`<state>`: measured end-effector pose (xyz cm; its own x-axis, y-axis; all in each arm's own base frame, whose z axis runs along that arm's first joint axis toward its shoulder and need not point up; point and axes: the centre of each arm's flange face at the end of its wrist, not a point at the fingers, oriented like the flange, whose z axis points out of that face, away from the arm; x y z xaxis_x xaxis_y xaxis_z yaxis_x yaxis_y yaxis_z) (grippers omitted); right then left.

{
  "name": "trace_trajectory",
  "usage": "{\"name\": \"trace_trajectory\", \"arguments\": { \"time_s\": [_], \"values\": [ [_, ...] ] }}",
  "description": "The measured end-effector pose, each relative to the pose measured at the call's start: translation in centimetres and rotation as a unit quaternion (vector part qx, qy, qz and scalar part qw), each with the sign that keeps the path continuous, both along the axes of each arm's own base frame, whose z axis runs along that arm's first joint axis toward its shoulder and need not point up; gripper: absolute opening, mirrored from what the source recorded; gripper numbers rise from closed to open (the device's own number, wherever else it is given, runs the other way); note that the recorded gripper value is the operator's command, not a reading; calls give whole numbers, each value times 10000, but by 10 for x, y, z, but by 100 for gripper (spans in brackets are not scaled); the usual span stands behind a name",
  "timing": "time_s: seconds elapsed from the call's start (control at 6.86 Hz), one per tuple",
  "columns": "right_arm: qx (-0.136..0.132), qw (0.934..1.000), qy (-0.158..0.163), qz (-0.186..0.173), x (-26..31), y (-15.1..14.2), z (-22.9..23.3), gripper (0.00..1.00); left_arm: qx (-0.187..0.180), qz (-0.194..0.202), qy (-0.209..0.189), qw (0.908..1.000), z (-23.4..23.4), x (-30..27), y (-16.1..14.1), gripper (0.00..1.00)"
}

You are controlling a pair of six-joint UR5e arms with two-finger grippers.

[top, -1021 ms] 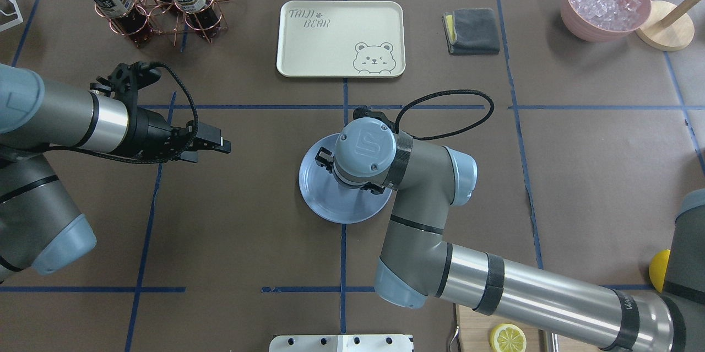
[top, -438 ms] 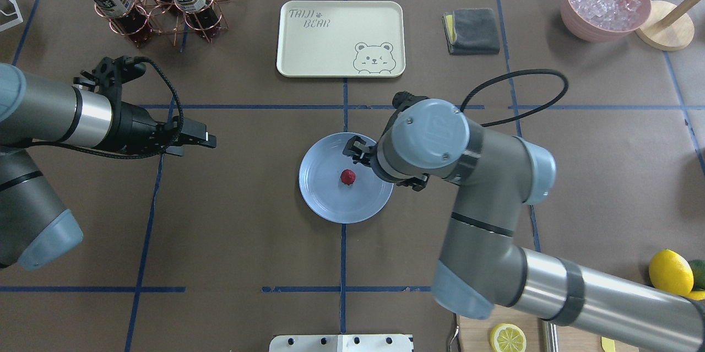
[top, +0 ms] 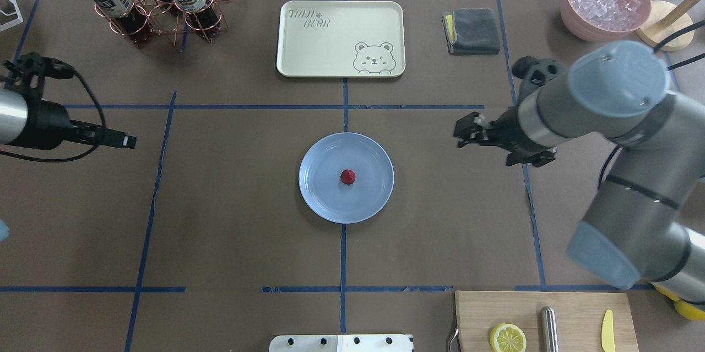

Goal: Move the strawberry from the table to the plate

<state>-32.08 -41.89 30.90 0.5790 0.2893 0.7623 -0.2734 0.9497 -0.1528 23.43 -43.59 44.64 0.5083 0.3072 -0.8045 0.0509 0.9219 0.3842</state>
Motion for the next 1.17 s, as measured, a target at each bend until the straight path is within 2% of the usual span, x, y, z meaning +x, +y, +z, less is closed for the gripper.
{"name": "trace_trajectory", "arguments": {
  "time_s": [0.15, 0.44, 0.73, 0.88, 1.02, 1.17],
  "values": [
    [239, 9991, 197, -296, 67, -14, 43, 100, 375, 126, -307, 9987, 30, -41, -6, 83],
    [735, 9921, 534, -863, 200, -30, 133, 100, 628, 322, -555, 9960, 83, -127, -14, 83],
    [1094, 9804, 860, -1395, 297, -32, 205, 100, 477, 351, -828, 9948, 109, -181, -17, 83],
    [1158, 9761, 946, -1579, 330, -29, 226, 100, 303, 359, -998, 9939, 116, -204, -19, 84],
    [1165, 9744, 946, -1676, 351, -23, 239, 100, 111, 384, -1139, 9927, 120, -225, -20, 89],
    [1136, 9754, 808, -1710, 361, -14, 248, 100, -141, 391, -1225, 9916, 117, -240, -22, 100]
  ]
}}
